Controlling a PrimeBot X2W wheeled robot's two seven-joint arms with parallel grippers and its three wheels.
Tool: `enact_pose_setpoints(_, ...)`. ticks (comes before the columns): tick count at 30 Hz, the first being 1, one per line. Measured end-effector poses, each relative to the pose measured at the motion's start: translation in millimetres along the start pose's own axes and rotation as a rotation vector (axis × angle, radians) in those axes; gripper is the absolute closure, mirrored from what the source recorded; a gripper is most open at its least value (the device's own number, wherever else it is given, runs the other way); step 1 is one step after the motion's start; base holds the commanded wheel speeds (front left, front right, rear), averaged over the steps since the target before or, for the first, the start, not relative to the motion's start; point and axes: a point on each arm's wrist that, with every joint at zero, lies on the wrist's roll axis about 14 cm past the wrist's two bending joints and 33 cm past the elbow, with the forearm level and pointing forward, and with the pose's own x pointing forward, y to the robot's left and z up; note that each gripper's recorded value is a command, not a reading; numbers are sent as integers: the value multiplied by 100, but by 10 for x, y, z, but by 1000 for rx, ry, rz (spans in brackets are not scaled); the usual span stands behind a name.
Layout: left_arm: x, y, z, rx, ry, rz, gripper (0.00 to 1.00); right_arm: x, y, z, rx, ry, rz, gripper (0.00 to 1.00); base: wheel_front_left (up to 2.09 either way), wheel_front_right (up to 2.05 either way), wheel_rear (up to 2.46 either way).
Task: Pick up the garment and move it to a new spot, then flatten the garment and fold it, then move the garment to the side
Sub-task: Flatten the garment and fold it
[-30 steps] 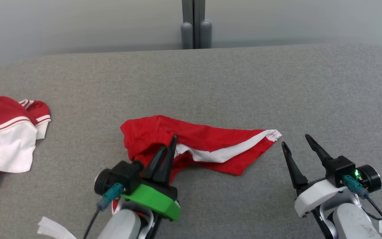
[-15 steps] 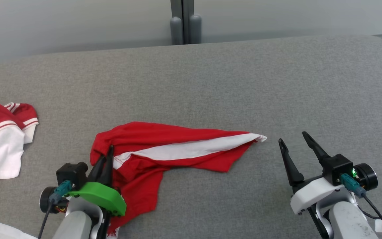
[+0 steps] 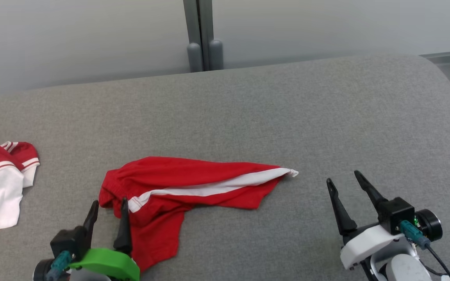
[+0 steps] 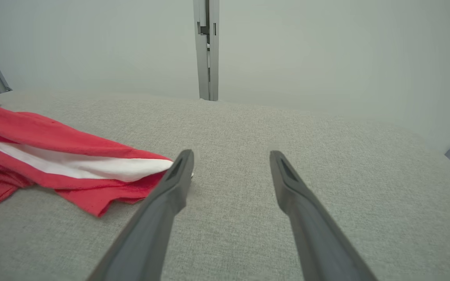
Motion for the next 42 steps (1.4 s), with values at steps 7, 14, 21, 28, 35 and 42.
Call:
enact_pose_setpoints(7,-208,-58,-143,17,34,-5,0,-174,63,-103,43,32,2,0,0,0,0)
enact_pose_setpoints(14,-223,-124,-175,-2,41,-21,0,-182,97,-153,53,47,10,0,0,0,0)
enact_pose_setpoints(21,-164,-288,-208,-60,50,-61,0,-150,147,-217,57,66,26,0,0,0,0)
enact_pose_setpoints(28,-58,-342,-224,-97,59,-73,0,-73,208,-257,60,76,48,0,0,0,0)
enact_pose_setpoints(35,47,-319,-204,-107,56,-67,64,8,265,-305,62,88,70,0,0,0,0)
enact_pose_setpoints(42,62,-276,-227,-121,62,-54,100,124,380,-365,52,103,112,0,0,0,0)
